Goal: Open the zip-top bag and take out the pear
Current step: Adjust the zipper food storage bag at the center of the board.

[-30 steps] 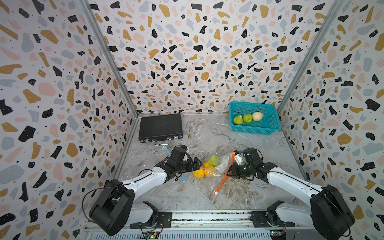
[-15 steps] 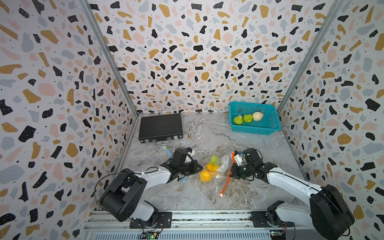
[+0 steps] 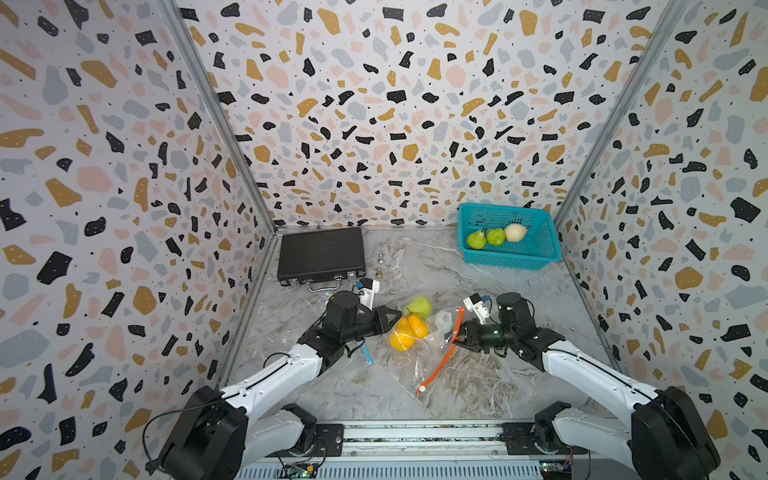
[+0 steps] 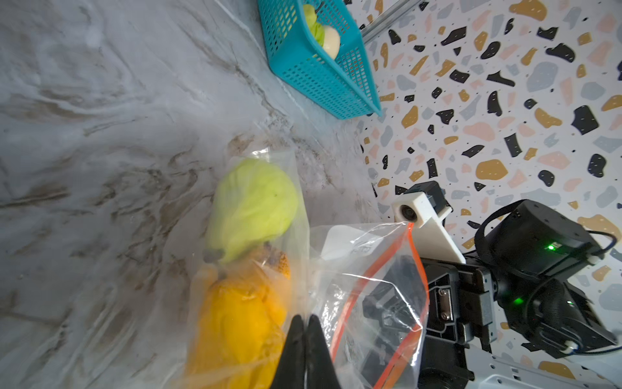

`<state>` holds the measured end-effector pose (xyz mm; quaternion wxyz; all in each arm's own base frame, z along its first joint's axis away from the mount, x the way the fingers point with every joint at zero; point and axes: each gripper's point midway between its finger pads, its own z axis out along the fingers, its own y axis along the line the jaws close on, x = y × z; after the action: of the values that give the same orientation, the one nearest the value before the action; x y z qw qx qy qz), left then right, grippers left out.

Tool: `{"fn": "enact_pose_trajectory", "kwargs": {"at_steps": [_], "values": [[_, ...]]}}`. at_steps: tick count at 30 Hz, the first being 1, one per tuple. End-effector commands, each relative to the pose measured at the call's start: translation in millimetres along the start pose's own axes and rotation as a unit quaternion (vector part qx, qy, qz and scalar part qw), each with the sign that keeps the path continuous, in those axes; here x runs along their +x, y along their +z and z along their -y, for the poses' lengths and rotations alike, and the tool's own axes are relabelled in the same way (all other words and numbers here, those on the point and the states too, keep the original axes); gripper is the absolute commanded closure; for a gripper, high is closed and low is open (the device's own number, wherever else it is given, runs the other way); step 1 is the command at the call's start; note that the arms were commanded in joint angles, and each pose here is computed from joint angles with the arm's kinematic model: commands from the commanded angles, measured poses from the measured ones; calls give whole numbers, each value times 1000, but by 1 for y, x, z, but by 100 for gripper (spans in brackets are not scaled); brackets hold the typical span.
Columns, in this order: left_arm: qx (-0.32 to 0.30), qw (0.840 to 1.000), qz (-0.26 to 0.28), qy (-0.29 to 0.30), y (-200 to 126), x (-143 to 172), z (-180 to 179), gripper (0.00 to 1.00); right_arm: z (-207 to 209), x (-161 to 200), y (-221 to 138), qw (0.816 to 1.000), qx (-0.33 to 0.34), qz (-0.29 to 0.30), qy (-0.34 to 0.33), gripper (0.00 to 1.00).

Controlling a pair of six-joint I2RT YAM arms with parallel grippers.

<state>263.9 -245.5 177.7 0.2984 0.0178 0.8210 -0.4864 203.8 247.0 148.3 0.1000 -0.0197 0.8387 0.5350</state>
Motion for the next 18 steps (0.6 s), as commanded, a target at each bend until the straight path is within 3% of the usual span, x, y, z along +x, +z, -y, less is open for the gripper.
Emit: {"fn": "enact_pose_trajectory", "kwargs": {"at_steps": [1, 4, 7, 13, 18], "values": [[16, 1000, 22, 0, -1, -5, 7, 100, -15, 1, 2, 998, -52, -8, 22, 75], [9, 999, 16, -26, 4, 6, -7, 100, 6, 6, 11, 998, -33, -20, 51, 79], [-5, 999, 13, -35, 5, 16, -21, 100, 14, 6, 19, 996, -55, -12, 74, 80], [-35, 998, 15, -56, 1, 31, -45, 100, 32, 16, 38, 994, -43, -11, 105, 75], [-36, 997, 10, -70, -2, 45, -51, 100, 39, 5, 45, 990, -52, 27, 130, 72]]}}
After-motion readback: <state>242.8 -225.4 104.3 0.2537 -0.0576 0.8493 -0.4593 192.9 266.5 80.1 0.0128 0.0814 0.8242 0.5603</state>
